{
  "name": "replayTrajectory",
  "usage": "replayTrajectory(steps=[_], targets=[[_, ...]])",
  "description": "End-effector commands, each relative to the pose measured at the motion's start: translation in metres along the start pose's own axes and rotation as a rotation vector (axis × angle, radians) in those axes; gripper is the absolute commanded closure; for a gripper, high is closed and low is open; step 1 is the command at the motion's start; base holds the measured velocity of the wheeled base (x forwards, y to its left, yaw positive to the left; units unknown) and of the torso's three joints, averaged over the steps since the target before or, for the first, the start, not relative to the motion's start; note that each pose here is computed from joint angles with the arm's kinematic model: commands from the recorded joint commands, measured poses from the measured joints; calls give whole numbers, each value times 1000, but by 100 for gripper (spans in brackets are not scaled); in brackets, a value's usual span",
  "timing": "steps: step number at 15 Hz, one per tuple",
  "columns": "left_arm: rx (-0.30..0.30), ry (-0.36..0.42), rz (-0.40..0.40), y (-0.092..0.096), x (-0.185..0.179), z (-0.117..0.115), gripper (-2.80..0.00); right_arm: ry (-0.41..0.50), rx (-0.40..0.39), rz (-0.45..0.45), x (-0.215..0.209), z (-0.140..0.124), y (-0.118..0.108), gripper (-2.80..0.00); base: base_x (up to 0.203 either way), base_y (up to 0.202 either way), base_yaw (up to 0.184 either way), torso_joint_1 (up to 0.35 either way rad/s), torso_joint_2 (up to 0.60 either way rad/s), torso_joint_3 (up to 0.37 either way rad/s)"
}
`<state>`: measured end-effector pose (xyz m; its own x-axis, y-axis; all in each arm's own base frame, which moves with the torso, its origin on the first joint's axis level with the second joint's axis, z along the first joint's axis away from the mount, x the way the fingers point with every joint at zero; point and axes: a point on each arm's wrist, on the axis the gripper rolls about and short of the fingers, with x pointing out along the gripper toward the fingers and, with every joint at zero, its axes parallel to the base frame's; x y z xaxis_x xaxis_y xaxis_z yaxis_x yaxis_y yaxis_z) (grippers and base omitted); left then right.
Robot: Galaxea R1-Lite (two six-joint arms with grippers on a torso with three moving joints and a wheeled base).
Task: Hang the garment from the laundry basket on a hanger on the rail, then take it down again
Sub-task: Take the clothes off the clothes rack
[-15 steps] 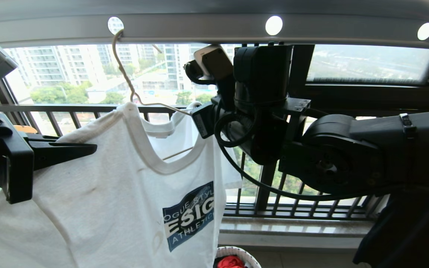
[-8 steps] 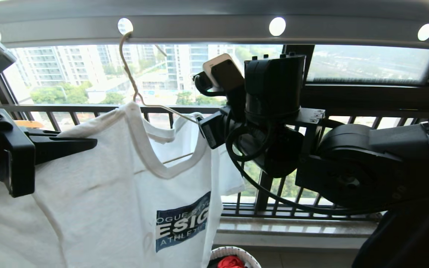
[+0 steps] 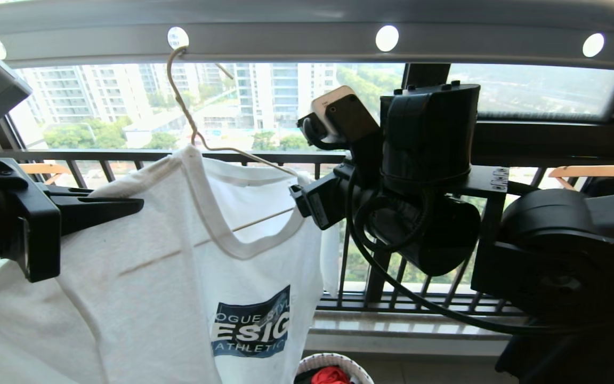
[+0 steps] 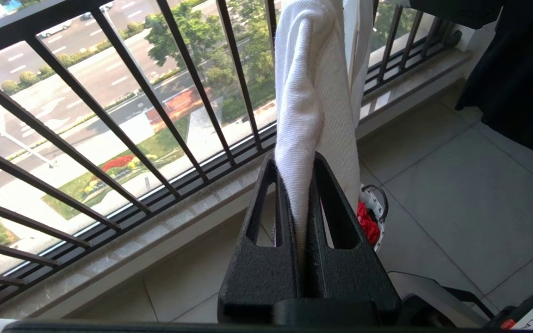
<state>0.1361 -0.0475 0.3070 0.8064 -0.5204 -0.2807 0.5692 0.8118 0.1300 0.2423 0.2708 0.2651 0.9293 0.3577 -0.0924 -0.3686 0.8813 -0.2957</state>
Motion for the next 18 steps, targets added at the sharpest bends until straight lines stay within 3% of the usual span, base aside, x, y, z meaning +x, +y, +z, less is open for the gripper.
replayTrajectory(steps=[1, 2, 3, 6, 11, 15, 18], targets=[[1, 3, -4, 0, 0, -1, 0, 5, 10, 1, -8, -2, -4, -280, 0, 0, 0, 0, 0, 0], [-1, 5, -6, 0, 1, -1, 0, 16, 11, 5, -10, -6, -4, -280, 0, 0, 0, 0, 0, 0], [-2, 7, -6, 0, 2, -1, 0, 21, 13, 9, -13, -8, -5, 0, 0, 0, 0, 0, 0, 0], [-7, 19, -13, 1, 5, -3, 0, 18, 46, 51, -22, -10, -9, 0, 0, 0, 0, 0, 0, 0], [-10, 22, -66, 0, 8, -5, 0, 25, 80, 266, -45, -28, -26, 0, 0, 0, 0, 0, 0, 0], [-16, 66, -103, 3, 25, -10, 0, 12, 102, 293, -41, -32, -53, 0, 0, 0, 0, 0, 0, 0], [0, 88, -87, 13, 48, -13, 0, -1, 111, 309, -34, -34, -74, 0, 0, 0, 0, 0, 0, 0]])
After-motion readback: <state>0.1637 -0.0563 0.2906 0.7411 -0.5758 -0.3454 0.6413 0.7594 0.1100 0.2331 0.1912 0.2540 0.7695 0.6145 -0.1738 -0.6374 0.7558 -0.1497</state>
